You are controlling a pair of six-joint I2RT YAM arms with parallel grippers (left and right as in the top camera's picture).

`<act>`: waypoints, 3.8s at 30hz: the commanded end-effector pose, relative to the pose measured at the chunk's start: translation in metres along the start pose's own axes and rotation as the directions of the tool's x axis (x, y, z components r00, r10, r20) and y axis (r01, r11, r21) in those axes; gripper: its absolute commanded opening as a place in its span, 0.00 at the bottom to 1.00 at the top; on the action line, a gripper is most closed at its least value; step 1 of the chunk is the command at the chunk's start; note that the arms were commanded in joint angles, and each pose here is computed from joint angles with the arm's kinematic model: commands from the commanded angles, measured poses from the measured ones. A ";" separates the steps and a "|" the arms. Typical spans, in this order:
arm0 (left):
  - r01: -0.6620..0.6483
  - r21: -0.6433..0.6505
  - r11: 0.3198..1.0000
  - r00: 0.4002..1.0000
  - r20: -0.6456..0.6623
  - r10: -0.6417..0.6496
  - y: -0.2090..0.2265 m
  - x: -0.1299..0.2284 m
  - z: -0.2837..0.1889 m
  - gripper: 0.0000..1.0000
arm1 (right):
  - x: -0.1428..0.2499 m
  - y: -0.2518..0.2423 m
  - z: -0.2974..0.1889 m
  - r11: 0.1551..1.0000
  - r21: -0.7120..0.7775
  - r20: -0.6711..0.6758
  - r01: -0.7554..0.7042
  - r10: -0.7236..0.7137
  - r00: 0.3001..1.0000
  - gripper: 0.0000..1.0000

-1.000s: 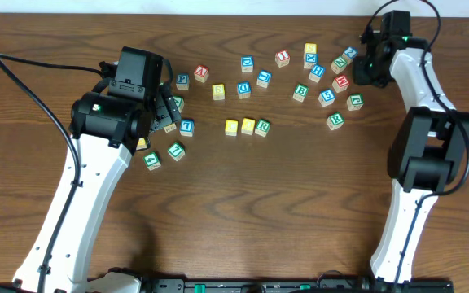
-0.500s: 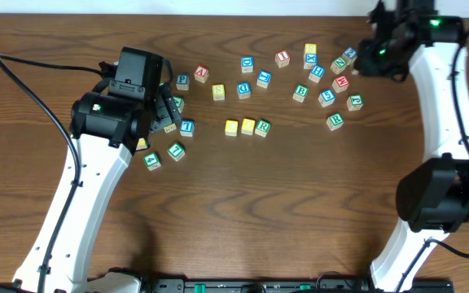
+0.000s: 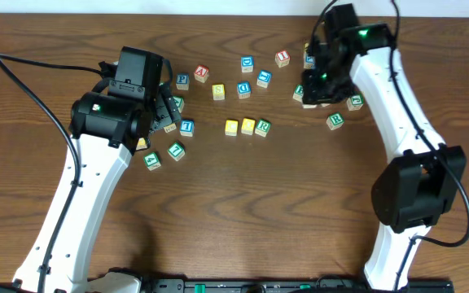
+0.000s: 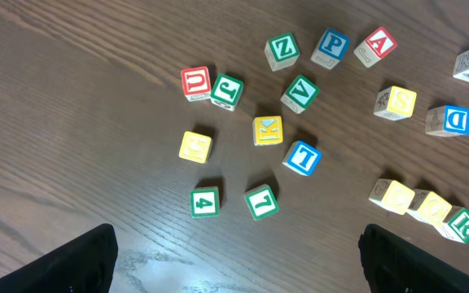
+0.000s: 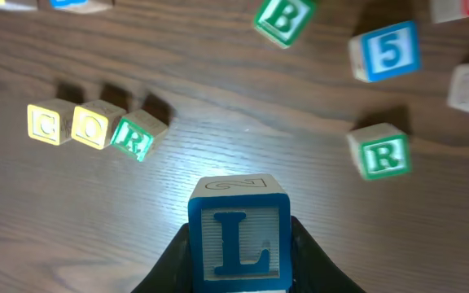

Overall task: Spell out CORL
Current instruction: 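Carry the blue L block toward the right of the R block, then lower the L block beside the R block and open the right gripper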

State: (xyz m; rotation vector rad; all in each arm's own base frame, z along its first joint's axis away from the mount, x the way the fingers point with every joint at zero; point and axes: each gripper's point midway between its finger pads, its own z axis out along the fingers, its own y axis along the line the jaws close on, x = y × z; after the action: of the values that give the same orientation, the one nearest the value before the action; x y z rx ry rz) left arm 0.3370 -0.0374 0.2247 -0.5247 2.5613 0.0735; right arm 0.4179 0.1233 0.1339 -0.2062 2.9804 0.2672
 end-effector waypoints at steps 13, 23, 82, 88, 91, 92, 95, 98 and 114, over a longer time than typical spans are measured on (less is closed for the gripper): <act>-0.003 0.001 1.000 1.000 0.015 0.003 0.000 -0.004 -0.001 0.93 | 0.016 0.014 0.075 0.994 0.108 0.017 -0.004 0.002 1.000 0.21; 0.001 0.008 1.000 1.000 0.027 -0.001 -0.001 -0.007 -0.001 0.94 | 0.026 0.018 0.110 0.991 0.126 0.045 0.036 -0.042 0.998 0.21; 0.017 -0.005 1.000 1.000 -0.008 -0.017 -0.006 -0.003 0.014 0.93 | 0.011 0.024 0.108 0.988 0.142 0.193 -0.059 0.031 0.981 0.43; 0.021 0.002 1.000 1.000 0.002 -0.021 -0.007 -0.006 0.014 0.93 | -0.002 0.039 0.063 0.995 0.082 0.289 -0.050 0.024 0.957 0.45; 0.024 0.006 1.000 1.000 0.010 -0.024 -0.008 -0.008 0.014 0.93 | 0.000 0.053 0.060 0.999 0.025 0.284 -0.025 0.017 0.959 0.40; 0.025 0.007 1.000 1.000 0.011 -0.025 -0.009 -0.008 0.014 0.92 | 0.002 0.057 0.061 1.000 0.013 0.277 -0.025 0.021 0.961 0.38; 0.022 0.005 1.000 1.000 0.008 -0.022 -0.008 -0.008 0.014 0.89 | 0.007 0.058 0.068 0.997 0.011 0.254 -0.071 0.065 0.965 0.35; -0.010 0.019 1.000 1.000 -0.016 0.011 -0.012 -0.004 0.018 0.72 | 0.006 0.045 0.068 0.986 0.049 0.268 -0.159 0.140 0.953 0.33; -0.114 0.213 0.970 0.936 -0.304 0.177 -0.077 0.048 0.120 0.07 | 0.016 -0.005 0.075 0.937 0.092 0.221 -0.338 0.312 0.924 0.32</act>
State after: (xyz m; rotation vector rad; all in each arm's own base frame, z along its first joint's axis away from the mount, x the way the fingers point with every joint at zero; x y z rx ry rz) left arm 0.3880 -0.0949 0.1190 -0.3752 2.8166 -0.1504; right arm 0.4136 0.1406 0.0694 0.2500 2.7827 0.1527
